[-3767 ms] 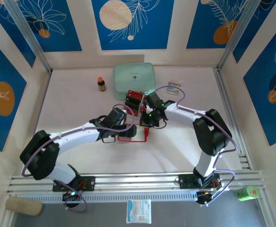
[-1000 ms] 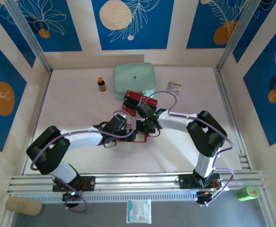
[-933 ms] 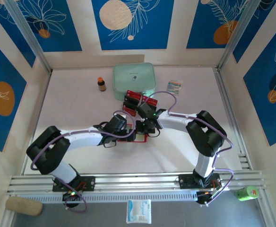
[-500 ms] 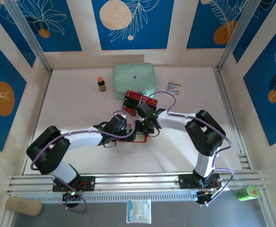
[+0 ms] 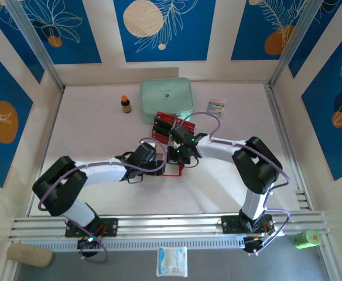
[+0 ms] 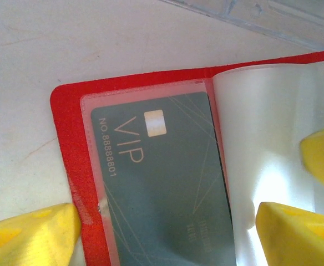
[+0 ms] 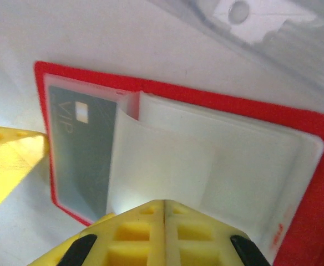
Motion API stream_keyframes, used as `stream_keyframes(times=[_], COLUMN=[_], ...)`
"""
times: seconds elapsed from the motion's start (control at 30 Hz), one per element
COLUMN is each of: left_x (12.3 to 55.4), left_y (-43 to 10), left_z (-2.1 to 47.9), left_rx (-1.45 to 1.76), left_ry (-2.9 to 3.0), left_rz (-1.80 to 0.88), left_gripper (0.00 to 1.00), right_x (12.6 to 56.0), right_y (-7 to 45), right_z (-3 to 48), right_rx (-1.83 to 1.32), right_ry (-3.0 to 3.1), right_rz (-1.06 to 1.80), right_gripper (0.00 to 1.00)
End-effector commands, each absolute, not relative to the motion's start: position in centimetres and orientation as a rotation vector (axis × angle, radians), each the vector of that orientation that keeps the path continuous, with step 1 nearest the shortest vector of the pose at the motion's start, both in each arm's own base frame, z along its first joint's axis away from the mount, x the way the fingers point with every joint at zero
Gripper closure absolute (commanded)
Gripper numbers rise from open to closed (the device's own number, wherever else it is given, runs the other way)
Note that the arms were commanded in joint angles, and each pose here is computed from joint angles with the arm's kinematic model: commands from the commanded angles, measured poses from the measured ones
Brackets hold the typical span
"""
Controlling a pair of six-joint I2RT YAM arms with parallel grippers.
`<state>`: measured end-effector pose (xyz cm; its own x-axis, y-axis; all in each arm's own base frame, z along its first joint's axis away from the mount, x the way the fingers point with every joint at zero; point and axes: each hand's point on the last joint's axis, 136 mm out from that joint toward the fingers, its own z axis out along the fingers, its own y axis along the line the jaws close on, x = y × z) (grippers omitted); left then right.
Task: Put the credit cards into the card holder
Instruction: Flip over the card slot on the card holder.
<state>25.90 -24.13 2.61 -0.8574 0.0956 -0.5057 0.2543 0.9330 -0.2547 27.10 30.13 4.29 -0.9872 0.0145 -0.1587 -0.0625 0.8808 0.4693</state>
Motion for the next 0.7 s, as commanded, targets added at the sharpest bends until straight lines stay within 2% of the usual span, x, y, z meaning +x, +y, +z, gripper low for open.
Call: stream_keyframes(times=[0.0, 0.3, 0.67], left_x=[23.7, 23.6, 23.6], left_y=[-23.3, -23.3, -23.3], left_z=[0.2, 0.3, 0.3], left_rx=[0.283, 0.282, 0.285], left_ry=[2.684, 2.675, 2.670], left_rz=[-0.421, -0.429, -0.435], left_gripper=[0.17, 0.19, 0.19], right_x=[27.3, 27.5, 27.7], right_y=[29.6, 29.7, 30.8], right_z=[6.2, 5.5, 4.1], right_rx=[0.039, 0.091, 0.080], right_ry=[2.851, 2.856, 2.887], right_rz=[0.813, 0.854, 0.881], right_gripper=[0.90, 0.66, 0.65])
